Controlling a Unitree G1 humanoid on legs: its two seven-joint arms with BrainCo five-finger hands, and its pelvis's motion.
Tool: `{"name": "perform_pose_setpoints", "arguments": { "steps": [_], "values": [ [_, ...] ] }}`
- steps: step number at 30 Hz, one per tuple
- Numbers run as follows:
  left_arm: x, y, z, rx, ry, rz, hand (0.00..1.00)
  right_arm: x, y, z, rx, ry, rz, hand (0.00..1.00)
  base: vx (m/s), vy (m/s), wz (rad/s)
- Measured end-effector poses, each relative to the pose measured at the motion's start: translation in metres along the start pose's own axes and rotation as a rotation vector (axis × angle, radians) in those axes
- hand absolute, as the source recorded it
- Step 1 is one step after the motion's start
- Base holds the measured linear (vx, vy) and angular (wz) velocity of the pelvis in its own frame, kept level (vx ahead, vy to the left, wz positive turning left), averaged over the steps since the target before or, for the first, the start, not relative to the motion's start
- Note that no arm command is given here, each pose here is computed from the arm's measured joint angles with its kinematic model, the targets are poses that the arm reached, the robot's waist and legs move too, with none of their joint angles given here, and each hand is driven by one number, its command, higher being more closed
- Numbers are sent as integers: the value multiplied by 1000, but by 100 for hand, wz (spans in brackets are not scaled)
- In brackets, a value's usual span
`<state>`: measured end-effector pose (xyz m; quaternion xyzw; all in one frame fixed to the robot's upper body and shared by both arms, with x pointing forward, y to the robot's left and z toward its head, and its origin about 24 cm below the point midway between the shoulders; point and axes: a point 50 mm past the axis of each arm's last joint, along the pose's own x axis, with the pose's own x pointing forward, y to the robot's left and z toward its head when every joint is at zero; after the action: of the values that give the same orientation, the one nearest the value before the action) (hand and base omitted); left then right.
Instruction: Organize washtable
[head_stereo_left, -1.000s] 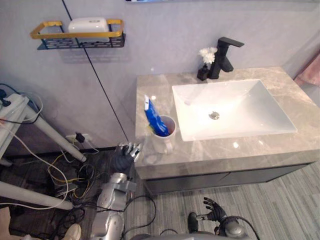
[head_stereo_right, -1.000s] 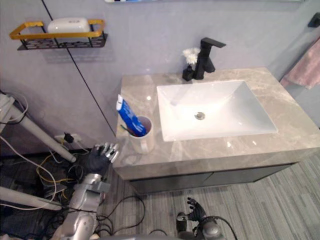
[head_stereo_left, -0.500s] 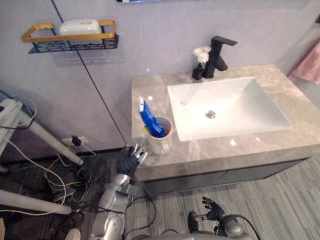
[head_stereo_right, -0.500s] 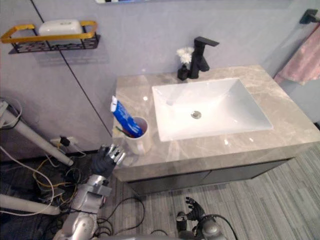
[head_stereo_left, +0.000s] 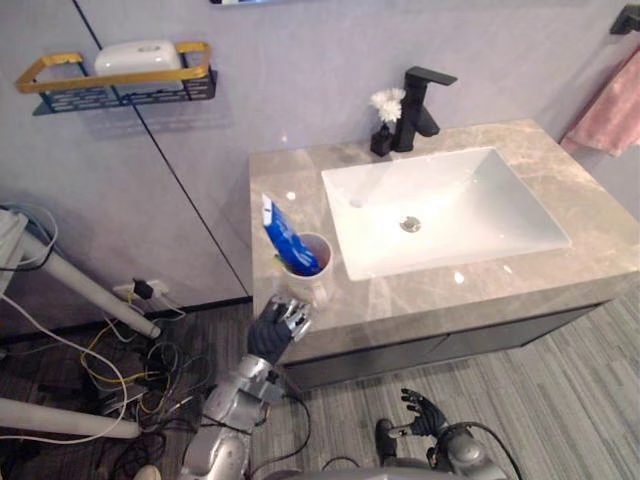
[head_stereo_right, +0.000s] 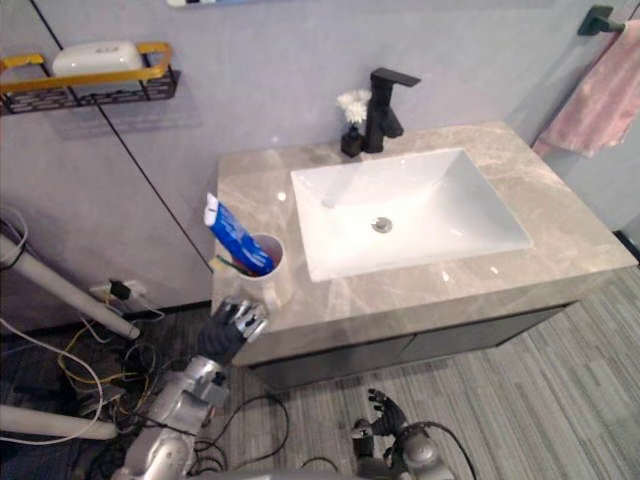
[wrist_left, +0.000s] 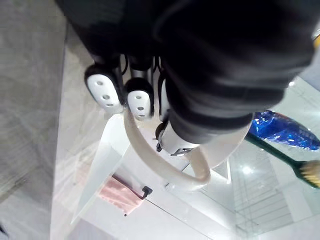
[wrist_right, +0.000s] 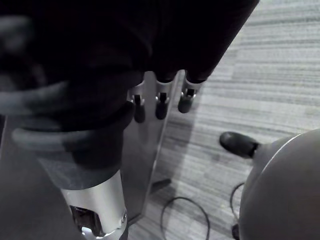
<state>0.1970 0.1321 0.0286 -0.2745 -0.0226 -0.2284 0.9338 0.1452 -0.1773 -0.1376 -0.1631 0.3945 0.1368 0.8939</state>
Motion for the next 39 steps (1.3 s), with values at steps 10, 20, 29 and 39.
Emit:
{"name": "perform_pose_setpoints", "arguments": {
  "steps": [10, 20, 29, 39],
  "values": [
    [-5, -6, -10, -14, 92, -97, 100, 2, 3, 4, -37, -9, 39, 0, -30, -11, -4],
    [-13, -5, -22, -15, 199, -145, 100, 4, 3, 9, -105, -18, 70, 0, -15, -6, -4],
    [-12, -7, -26, 12, 212, -124, 100, 4, 3, 9, -104, -19, 66, 0, 0, 0, 0],
    [1, -15, -25, 45, 210, -178, 100, 5, 4, 10, -101, -19, 67, 0, 0, 0, 0]
  ]
}}
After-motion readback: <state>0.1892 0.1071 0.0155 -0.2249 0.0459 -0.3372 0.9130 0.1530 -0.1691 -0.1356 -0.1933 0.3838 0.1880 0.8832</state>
